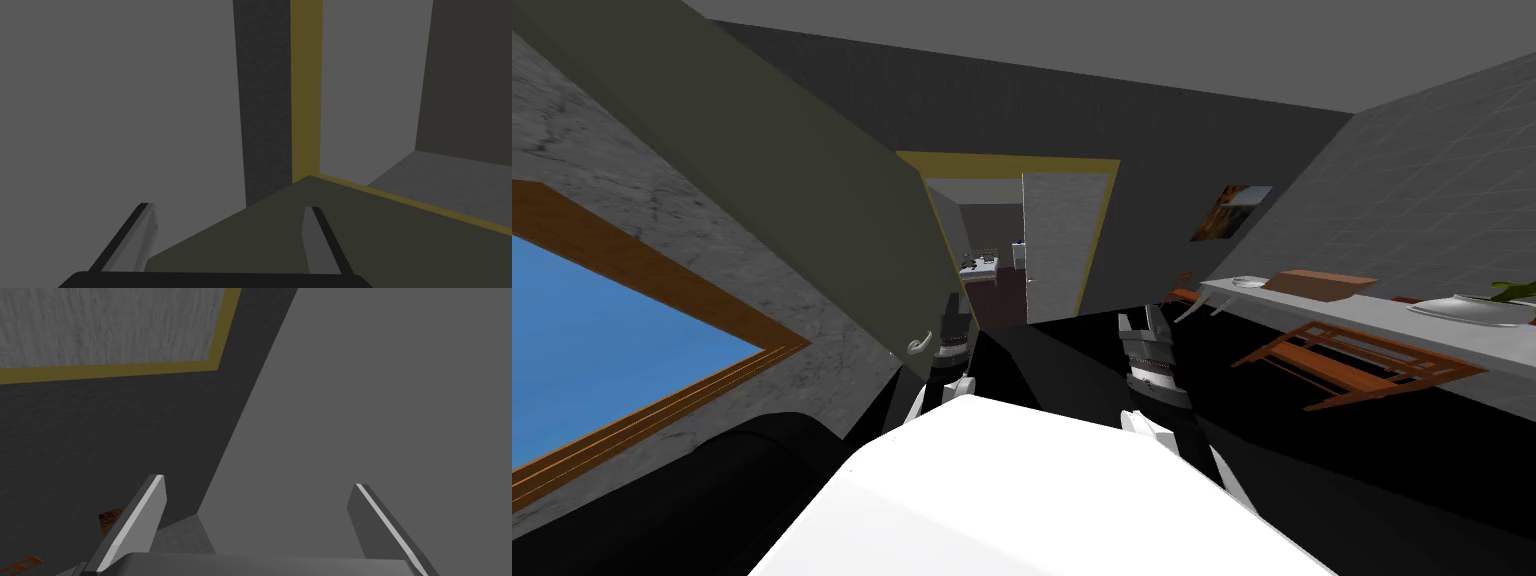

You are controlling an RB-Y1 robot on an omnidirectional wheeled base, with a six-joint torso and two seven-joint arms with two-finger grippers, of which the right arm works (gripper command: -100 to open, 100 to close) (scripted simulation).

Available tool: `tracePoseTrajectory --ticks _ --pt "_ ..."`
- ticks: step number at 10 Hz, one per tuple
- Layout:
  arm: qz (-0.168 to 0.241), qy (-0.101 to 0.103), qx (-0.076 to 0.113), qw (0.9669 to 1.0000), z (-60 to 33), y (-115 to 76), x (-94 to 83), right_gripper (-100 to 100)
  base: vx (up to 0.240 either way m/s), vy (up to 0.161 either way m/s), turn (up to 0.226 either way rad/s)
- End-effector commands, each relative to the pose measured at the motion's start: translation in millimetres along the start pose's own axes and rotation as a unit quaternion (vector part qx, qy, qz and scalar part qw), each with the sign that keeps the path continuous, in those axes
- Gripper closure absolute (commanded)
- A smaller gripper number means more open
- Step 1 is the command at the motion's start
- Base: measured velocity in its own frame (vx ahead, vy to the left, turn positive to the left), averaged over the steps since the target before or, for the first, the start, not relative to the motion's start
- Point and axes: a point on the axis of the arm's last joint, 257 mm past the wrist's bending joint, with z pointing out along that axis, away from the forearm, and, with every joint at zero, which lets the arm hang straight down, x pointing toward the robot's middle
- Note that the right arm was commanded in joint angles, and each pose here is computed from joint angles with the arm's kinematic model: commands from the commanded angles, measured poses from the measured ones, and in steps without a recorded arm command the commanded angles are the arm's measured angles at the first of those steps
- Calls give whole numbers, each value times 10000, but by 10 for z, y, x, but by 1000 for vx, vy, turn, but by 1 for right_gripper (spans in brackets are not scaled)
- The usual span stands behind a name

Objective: Pull the door open

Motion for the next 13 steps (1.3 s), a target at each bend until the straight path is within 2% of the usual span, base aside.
tracePoseTrajectory --ticks 1,5,13 --pt "-11 20 60 10000 -10 -99 -4 -100 47 6 63" --pt "-51 64 282 9996 -51 -463 -36 -100 107 16 106" --pt "-110 76 609 9981 -126 -985 -119 -100 91 5 80"
